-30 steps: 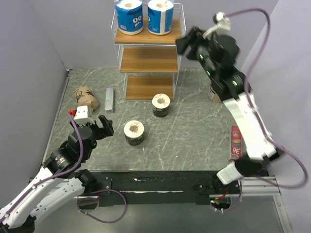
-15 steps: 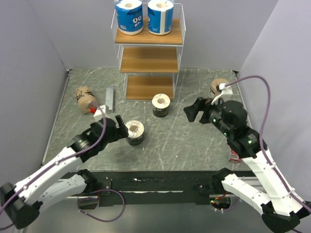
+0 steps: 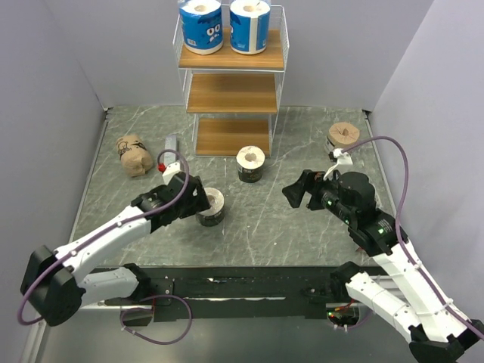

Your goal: Place and organize the paper towels onto the shelf

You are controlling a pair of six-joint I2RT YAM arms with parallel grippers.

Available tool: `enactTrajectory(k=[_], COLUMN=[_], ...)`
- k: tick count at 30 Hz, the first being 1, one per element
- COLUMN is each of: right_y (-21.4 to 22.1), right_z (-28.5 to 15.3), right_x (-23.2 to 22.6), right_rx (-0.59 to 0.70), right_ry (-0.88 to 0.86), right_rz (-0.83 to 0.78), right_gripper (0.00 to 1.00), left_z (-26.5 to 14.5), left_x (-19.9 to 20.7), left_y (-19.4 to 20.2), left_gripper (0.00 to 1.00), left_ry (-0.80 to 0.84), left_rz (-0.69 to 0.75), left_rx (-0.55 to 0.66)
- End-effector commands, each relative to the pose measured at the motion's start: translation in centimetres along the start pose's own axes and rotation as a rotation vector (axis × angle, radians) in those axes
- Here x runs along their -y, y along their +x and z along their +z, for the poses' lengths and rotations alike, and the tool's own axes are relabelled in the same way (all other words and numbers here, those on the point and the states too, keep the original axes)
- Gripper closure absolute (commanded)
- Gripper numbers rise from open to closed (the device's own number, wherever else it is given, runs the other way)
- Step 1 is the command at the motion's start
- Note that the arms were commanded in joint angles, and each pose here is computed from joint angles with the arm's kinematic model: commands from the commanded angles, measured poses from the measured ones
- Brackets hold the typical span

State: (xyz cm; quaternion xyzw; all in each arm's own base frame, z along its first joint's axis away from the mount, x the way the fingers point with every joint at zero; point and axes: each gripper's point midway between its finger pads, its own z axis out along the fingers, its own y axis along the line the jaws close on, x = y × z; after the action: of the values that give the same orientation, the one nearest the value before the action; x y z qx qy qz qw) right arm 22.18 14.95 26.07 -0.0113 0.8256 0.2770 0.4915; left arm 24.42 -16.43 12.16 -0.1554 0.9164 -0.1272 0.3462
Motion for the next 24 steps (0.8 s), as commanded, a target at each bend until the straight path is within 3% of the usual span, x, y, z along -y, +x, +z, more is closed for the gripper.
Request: enactTrajectory(k=[1,12,19,24], right_y=[-0.3,0.1,0.2,0.3], right_z=[-0.2,0.5,0.5,0.6], right_x=[0.0,-0.6,-0.7,-0.7], right_rx=[0.009,-0.028,-0.04,-0.038], right_ry=[0.007,-0.02,-0.023,-0.027], right_rz=[-0.011,-0.006,-0.001,-0.002], right_gripper=[0.02,0.04,0.05,0.05], left_z=[0.8,2.0,3.3,3.9], left_x=[0.8,1.9,0.2,0.3], left_y=[-0.6,-1.1,-0.9,-0.5], left_gripper=[0.08,0.17,0.18,0.19], left_ry=[0.0,0.07,-0.042,-0.02], left_rz=[-0.019,-0.009,0.023,0.023], left_rx=[-0.011,0.013,-0.009,-0.019])
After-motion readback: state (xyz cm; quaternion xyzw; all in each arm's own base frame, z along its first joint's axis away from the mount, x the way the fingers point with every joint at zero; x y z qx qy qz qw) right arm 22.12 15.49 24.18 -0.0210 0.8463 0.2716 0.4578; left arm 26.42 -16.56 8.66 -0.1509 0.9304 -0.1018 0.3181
